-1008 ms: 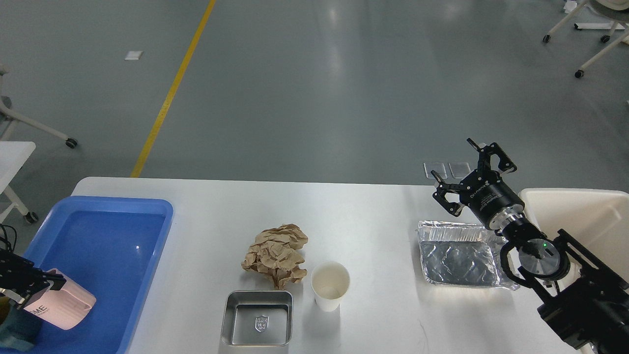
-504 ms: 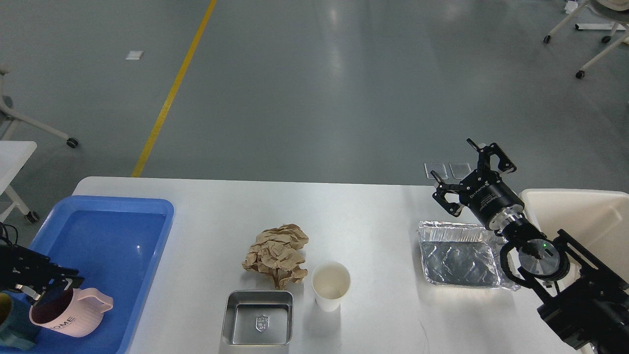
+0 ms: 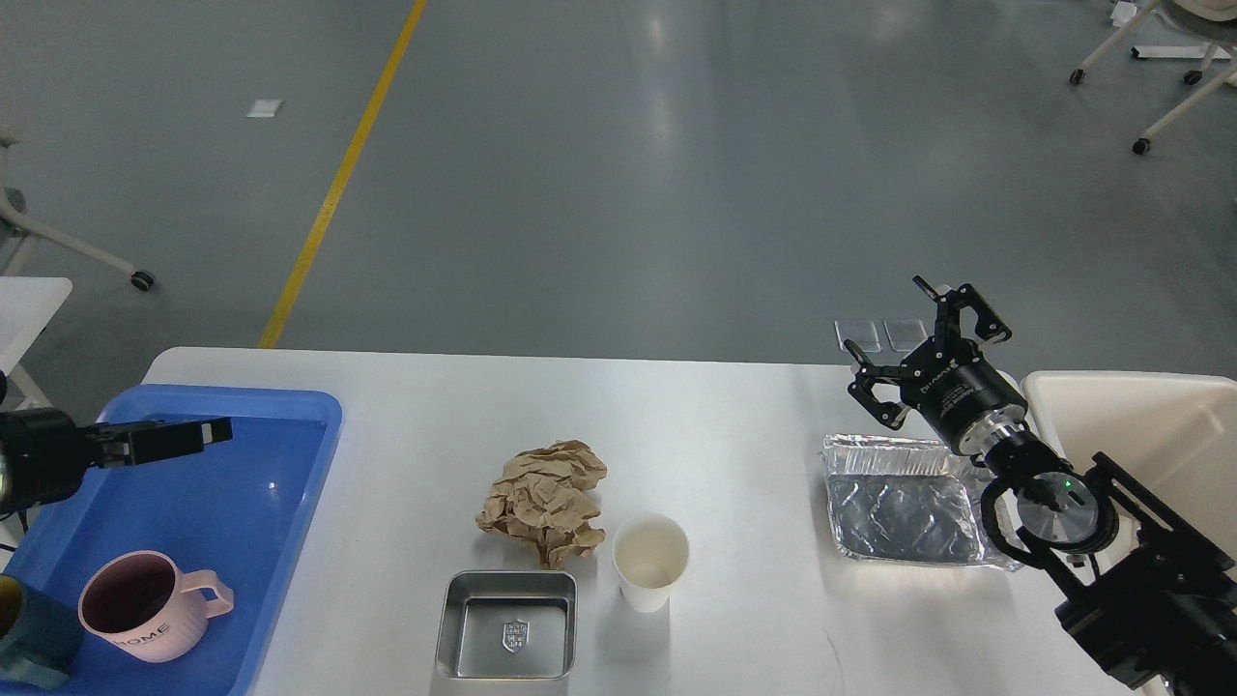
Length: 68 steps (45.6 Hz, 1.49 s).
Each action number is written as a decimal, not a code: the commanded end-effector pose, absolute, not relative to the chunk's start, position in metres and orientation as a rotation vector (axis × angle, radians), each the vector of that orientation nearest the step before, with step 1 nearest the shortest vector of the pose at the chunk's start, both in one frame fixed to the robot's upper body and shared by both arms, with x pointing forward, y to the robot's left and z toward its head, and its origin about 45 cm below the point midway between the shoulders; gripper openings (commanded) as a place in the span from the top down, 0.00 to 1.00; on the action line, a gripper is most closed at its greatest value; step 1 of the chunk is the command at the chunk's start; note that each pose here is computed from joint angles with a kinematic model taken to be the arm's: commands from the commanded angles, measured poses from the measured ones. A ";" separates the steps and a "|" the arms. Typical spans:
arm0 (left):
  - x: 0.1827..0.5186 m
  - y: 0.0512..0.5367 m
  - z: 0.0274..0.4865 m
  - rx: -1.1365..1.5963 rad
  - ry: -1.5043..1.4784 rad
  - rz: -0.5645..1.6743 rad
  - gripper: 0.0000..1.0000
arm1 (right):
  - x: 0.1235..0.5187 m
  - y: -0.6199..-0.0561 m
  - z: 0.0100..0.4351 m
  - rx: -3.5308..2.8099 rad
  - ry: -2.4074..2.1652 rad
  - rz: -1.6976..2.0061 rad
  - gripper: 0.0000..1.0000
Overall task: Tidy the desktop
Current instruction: 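Withdraw the left gripper from the mug above the blue tray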
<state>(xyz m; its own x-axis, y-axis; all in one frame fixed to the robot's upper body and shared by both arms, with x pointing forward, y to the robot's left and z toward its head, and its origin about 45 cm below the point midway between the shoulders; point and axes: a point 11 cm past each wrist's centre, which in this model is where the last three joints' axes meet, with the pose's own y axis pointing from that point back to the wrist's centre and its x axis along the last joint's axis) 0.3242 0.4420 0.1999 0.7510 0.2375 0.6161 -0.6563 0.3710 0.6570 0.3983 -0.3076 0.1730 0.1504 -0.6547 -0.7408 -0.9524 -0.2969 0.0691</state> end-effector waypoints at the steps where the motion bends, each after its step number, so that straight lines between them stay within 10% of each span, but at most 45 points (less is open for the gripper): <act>1: 0.338 0.429 0.199 0.943 -0.363 0.749 0.03 | 0.398 -0.308 0.173 -2.019 1.536 0.956 0.00; 30: 0.330 0.406 0.170 0.688 -0.031 1.049 0.03 | 0.394 -0.308 0.166 -2.032 1.556 0.964 0.00; 68: 0.212 0.448 0.222 0.897 0.145 1.171 0.03 | 0.393 -0.310 0.165 -2.033 1.563 0.965 0.00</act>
<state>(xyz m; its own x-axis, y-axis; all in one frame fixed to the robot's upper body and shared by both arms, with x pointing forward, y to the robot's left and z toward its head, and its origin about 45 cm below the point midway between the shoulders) 0.2153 0.4436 0.2188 0.4273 0.8403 0.3336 -0.7354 0.1084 0.6689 0.3935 -0.3084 0.1656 0.1413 -0.6732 -0.7258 -0.9497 -0.2991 0.0925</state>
